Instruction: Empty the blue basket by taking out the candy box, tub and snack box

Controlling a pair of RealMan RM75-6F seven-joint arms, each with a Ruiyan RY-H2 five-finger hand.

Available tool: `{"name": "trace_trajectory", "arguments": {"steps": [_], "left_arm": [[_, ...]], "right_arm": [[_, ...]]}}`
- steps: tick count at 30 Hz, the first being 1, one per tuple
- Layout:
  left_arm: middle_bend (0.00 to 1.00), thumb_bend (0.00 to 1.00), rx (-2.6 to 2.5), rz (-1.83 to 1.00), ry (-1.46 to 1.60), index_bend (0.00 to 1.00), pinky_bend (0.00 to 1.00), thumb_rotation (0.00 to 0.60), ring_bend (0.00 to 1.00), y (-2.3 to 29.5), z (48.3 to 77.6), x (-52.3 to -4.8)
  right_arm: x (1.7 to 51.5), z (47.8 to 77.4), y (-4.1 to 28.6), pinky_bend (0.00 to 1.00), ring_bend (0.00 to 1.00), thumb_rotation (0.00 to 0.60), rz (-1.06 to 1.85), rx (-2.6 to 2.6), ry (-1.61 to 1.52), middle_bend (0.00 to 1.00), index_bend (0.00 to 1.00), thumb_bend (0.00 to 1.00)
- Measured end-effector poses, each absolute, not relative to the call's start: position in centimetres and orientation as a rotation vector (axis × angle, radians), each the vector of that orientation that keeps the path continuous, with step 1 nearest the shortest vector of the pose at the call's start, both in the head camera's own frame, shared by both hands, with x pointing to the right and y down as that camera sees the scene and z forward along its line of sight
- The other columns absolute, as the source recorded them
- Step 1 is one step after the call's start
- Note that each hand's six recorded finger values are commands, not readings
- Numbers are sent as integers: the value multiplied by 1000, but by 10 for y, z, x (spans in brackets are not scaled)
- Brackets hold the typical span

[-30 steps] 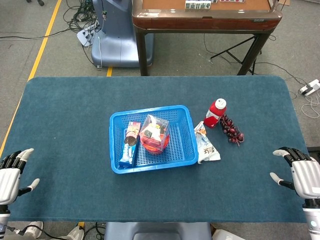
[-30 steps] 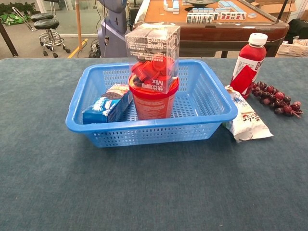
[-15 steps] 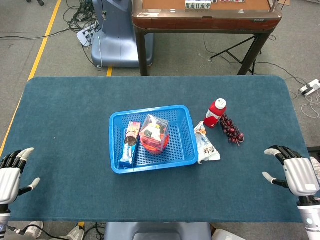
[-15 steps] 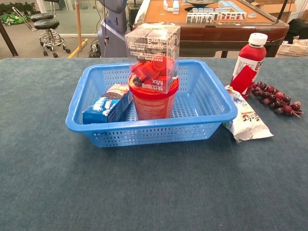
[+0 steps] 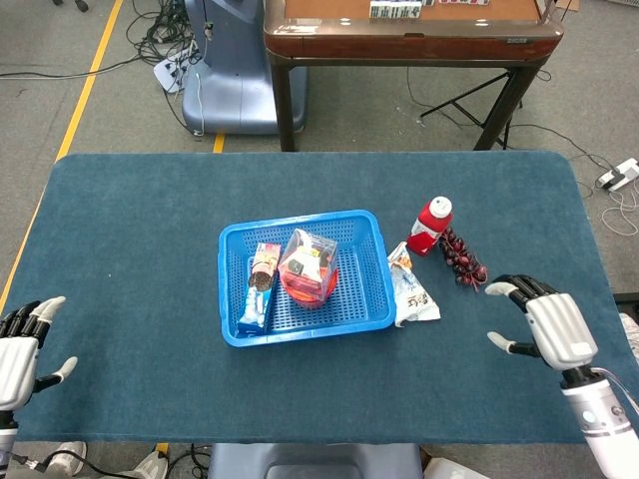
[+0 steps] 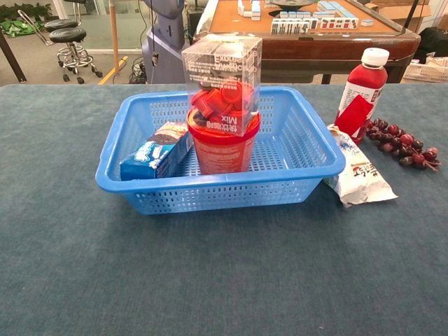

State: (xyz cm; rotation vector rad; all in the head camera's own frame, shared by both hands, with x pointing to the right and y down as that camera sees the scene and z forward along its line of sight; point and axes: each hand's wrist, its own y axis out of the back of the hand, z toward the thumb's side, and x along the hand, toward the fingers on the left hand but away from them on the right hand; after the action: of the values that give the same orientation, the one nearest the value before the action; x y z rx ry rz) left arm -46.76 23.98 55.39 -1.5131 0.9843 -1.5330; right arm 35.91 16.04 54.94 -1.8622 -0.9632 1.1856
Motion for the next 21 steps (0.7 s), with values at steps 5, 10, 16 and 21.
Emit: {"name": "trace_trajectory", "arguments": {"steps": [5, 10, 16, 21], "left_arm": [[175, 223, -1511, -1532, 990, 137, 134, 600, 126, 243, 552, -469], [175, 223, -1502, -1539, 1001, 137, 134, 600, 126, 246, 549, -474], [175, 223, -1501, -1547, 1004, 138, 134, 600, 126, 249, 547, -477], [175, 223, -1492, -1555, 1009, 138, 134, 600, 126, 252, 545, -480]], "right_arm": [[316, 551, 136, 363, 139, 600, 1090, -1960, -916, 172, 204, 60], [269, 557, 109, 296, 57, 600, 1008, -2060, -873, 65, 86, 2], [208, 571, 86, 260, 24, 600, 931, -2173, -818, 18, 27, 0], [157, 586, 72, 250, 22, 600, 893, -2244, -763, 10, 22, 0]]}}
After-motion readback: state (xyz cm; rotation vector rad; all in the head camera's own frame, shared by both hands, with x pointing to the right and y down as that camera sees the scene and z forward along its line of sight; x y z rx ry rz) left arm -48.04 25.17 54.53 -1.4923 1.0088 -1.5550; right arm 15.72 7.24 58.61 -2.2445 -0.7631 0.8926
